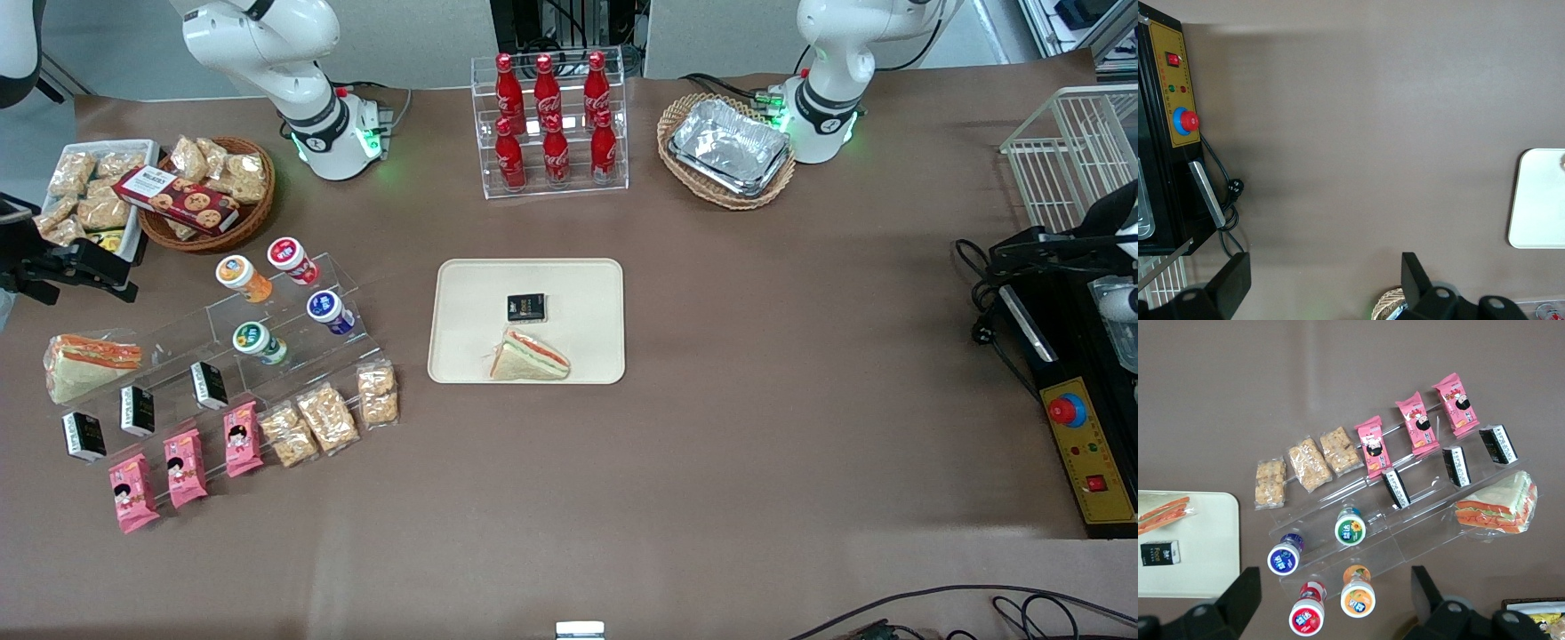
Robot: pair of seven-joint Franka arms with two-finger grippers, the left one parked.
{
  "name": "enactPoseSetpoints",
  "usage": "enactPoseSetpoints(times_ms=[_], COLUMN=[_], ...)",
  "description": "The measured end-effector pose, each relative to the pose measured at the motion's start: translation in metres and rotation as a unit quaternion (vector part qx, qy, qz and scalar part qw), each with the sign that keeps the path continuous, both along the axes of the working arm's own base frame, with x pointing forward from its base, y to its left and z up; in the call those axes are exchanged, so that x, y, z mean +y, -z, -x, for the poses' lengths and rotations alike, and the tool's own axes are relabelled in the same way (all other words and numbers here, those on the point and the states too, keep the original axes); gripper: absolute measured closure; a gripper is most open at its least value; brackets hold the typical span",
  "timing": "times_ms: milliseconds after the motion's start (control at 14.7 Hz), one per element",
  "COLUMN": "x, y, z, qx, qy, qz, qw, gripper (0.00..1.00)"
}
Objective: Place green gum on tray
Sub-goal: 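Move the right gripper from rest toward the acrylic gum rack, then lower the open right gripper around the green-labelled gum bottle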
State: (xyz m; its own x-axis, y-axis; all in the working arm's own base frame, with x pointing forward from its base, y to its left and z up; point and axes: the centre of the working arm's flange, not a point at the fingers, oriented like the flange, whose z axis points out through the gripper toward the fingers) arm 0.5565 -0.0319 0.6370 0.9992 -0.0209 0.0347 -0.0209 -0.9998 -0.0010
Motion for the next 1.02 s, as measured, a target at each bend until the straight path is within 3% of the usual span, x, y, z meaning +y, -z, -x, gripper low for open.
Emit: enactPoseSetpoints(times_ms=[340, 680, 1020], x=[0.0, 0.004, 0.01], y=[0.002, 0.024, 0.069], z=[-0.001, -0.009, -0.013], qx=[0.002, 0.017, 0.023], qy=[-0.003, -0.08, -0.102], qz=[0.0, 0.002, 0.001], qw=[1.0, 0.9966, 0.9945], gripper=[0.0, 0.0, 0.0])
